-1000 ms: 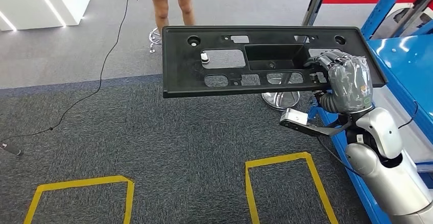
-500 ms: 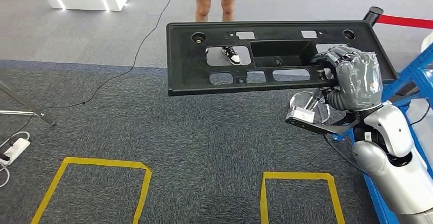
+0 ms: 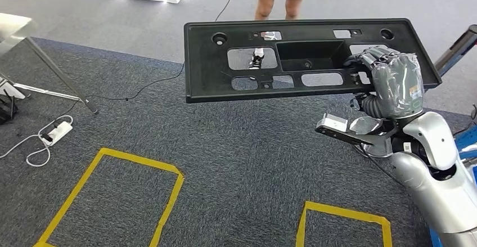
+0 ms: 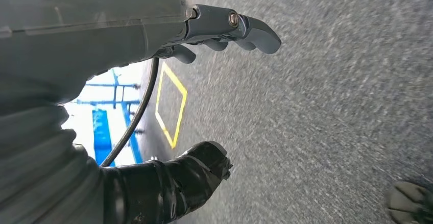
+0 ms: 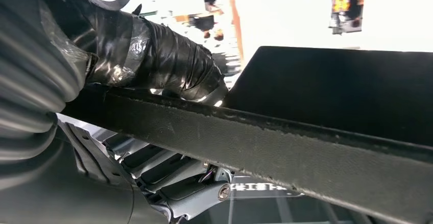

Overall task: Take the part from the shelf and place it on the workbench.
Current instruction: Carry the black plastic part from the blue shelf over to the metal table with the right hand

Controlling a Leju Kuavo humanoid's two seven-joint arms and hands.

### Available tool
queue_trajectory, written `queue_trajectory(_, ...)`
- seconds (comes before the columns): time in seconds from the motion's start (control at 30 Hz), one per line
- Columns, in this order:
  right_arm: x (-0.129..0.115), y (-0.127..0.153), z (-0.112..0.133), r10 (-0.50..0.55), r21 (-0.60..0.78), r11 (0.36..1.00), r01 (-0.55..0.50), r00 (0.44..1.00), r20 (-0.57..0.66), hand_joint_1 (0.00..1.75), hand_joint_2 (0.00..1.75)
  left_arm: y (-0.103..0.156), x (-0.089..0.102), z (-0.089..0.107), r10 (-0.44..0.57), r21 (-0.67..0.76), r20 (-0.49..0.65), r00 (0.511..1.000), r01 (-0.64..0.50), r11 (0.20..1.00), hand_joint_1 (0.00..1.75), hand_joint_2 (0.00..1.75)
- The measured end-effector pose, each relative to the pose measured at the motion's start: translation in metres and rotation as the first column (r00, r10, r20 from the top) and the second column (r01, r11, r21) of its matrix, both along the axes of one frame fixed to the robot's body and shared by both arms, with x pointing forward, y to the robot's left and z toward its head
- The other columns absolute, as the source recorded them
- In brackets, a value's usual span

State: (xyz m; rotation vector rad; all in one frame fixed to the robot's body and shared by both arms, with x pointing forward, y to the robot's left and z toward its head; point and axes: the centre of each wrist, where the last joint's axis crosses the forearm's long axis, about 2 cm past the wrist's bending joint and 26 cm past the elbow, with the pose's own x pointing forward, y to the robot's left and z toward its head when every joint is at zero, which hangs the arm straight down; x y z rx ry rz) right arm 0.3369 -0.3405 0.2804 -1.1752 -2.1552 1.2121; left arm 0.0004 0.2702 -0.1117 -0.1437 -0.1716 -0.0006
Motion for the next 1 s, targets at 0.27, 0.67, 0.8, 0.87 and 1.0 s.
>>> queue_trajectory(0.27, 0.0007, -0.0005, 0.0026, 0.000, 0.001, 1.000, 0.000, 1.000, 0.003, 1.75, 1.75, 0.0015, 0.0006, 0.0001, 0.001, 0.006, 0.002, 1.000, -0.001, 1.000, 0.00, 1.75)
queue_trajectory(0.67, 0.0028, -0.0046, 0.0046, -0.010, -0.006, 1.000, 0.010, 1.000, -0.001, 1.75, 1.75, 0.0017, 0.0024, 0.0002, -0.008, 0.004, 0.021, 1.000, 0.007, 1.000, 0.00, 1.75)
queue_trajectory(0.8, 0.0041, -0.0047, 0.0082, -0.010, -0.006, 1.000, 0.010, 1.000, 0.009, 1.75, 1.75, 0.0031, 0.0023, 0.0001, -0.008, 0.006, 0.022, 1.000, 0.008, 1.000, 0.00, 1.75)
queue_trajectory(0.87, 0.0042, -0.0048, 0.0087, -0.010, -0.006, 1.000, 0.010, 1.000, 0.010, 1.75, 1.75, 0.0031, 0.0026, 0.0001, -0.008, 0.006, 0.022, 1.000, 0.008, 1.000, 0.00, 1.75)
queue_trajectory(1.0, 0.0043, -0.0049, 0.0089, -0.010, -0.006, 1.000, 0.011, 1.000, 0.010, 1.75, 1.75, 0.0031, 0.0028, 0.0001, -0.008, 0.006, 0.023, 1.000, 0.008, 1.000, 0.00, 1.75)
